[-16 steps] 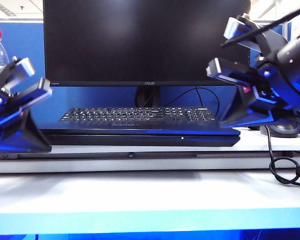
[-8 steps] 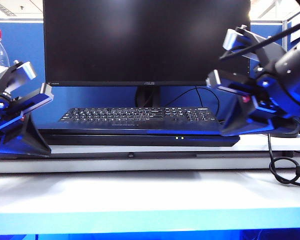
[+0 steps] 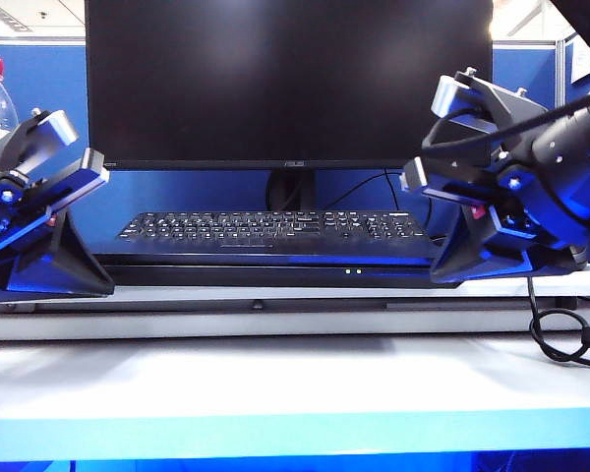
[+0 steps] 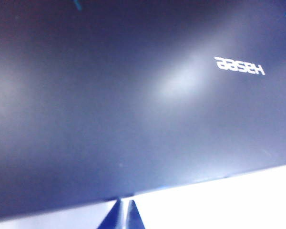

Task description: Open the lid of the black laptop.

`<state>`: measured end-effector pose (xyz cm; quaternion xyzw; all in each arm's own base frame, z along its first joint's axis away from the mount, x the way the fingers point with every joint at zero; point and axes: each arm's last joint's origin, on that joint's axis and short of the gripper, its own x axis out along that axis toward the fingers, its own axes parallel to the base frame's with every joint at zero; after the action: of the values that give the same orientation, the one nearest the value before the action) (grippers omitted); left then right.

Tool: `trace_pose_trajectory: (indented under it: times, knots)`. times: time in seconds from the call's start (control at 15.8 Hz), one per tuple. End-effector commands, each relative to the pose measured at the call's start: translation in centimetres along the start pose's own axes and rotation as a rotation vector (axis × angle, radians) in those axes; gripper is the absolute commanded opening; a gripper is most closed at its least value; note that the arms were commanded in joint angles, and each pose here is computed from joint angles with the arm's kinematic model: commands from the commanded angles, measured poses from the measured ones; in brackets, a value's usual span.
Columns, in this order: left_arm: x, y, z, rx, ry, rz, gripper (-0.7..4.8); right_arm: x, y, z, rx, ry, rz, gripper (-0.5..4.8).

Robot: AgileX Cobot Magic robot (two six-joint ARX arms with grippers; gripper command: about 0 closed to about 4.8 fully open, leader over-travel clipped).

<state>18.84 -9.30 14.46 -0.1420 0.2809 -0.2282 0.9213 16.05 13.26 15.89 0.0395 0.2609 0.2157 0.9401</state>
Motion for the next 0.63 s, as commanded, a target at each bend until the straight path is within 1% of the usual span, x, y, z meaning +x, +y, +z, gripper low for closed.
trace_pose_trajectory:
  times: [0.06,0.19,0.44,0.51,0.63]
  knots:
    - [-0.02,-0.32,0.43,0.015,-0.025,-0.058,0.25,0.04,0.06,0.31,0.004,-0.023,0.007,-0.01]
    - [-0.04,-0.46,0.66,0.02,-0.044,-0.082,0.25,0.06,-0.07,0.35,0.007,-0.025,0.001,-0.01]
    - [-0.05,-0.52,0.72,0.022,-0.048,-0.094,0.25,0.09,-0.27,0.49,0.01,-0.033,-0.006,-0.01]
    - [-0.06,-0.64,0.75,0.024,-0.043,-0.128,0.25,0.09,-0.27,0.49,0.01,-0.034,-0.006,-0.01]
    - [-0.07,-0.71,0.7,0.021,-0.03,-0.154,0.25,0.09,-0.27,0.49,0.01,-0.034,-0.006,-0.01]
